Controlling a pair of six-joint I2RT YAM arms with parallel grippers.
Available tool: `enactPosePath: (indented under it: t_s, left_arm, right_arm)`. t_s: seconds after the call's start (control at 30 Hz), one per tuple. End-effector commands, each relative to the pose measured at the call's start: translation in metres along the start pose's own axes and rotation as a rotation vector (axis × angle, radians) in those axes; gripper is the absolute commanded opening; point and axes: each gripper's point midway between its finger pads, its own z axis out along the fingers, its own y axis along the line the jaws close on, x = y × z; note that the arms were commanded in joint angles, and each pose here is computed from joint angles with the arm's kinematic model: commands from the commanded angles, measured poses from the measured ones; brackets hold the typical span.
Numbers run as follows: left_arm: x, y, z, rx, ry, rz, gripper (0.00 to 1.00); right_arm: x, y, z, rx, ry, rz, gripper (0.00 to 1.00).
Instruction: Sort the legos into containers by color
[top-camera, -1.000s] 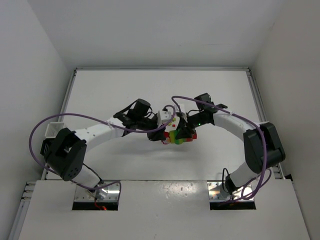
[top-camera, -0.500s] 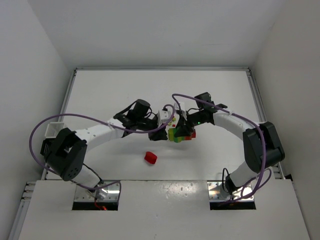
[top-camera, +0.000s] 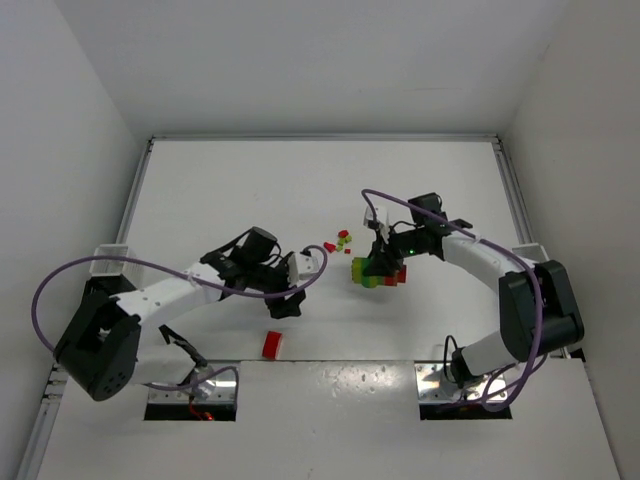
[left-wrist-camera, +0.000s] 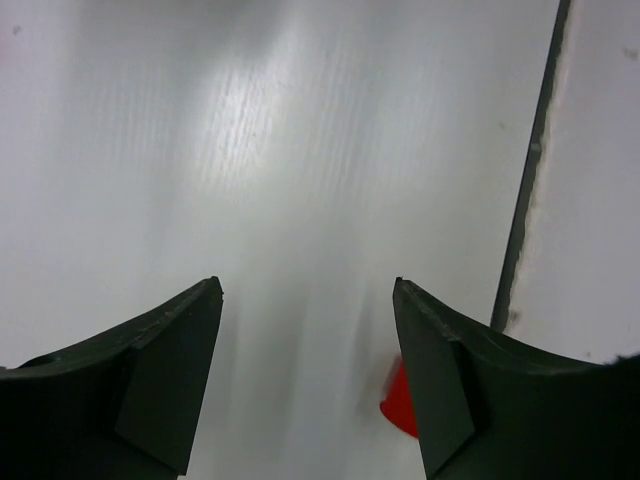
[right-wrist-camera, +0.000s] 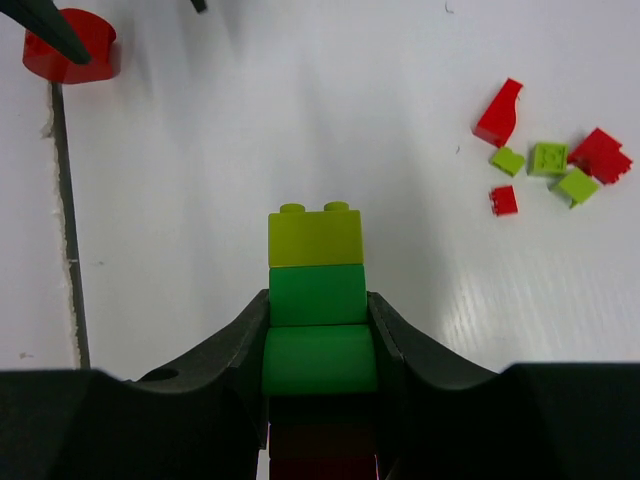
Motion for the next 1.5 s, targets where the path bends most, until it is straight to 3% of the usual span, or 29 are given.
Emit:
enactPosePath:
  t_s: [0.0, 0.1, 0.33, 0.53, 0.83, 1.47]
  left_arm:
    - [0.019, -0.007, -0.017, 0.002, 0.050, 0.119, 0.75]
    - [0.015, -0.009, -0.020, -0.008, 0.034, 0.091, 0.75]
    - [-0.068, 0.010, -0.016, -0.006, -0.295, -0.061, 0.75]
    - [-0.109, 0.037, -0.021, -0.004, -0.405, -0.114, 0.75]
    - [-0.128, 0.035, -0.017, 0.104, -0.431, -0.137, 0.69]
    - [-0.116, -0.005, -0.003, 0.303, -0.382, -0.063, 0.73]
  right_arm:
    - [-0.012, -0.001, -0.010, 0.032, -0.058, -0.016, 0.00]
    - [-0.013, 0.002, -0.010, 0.027, -0.067, -0.002, 0.00]
    - [-0.031, 0.022, 0.001, -0.089, -0.146, 0.038, 0.00]
    - [-0.052, 0.036, 0.011, -0.207, -0.163, 0.006, 0.00]
    - [-0.049, 0.053, 0.029, -0.297, -0.123, -0.048, 0.00]
    - [-0.071, 0.048, 0.034, -0.322, -0.138, -0.077, 0.00]
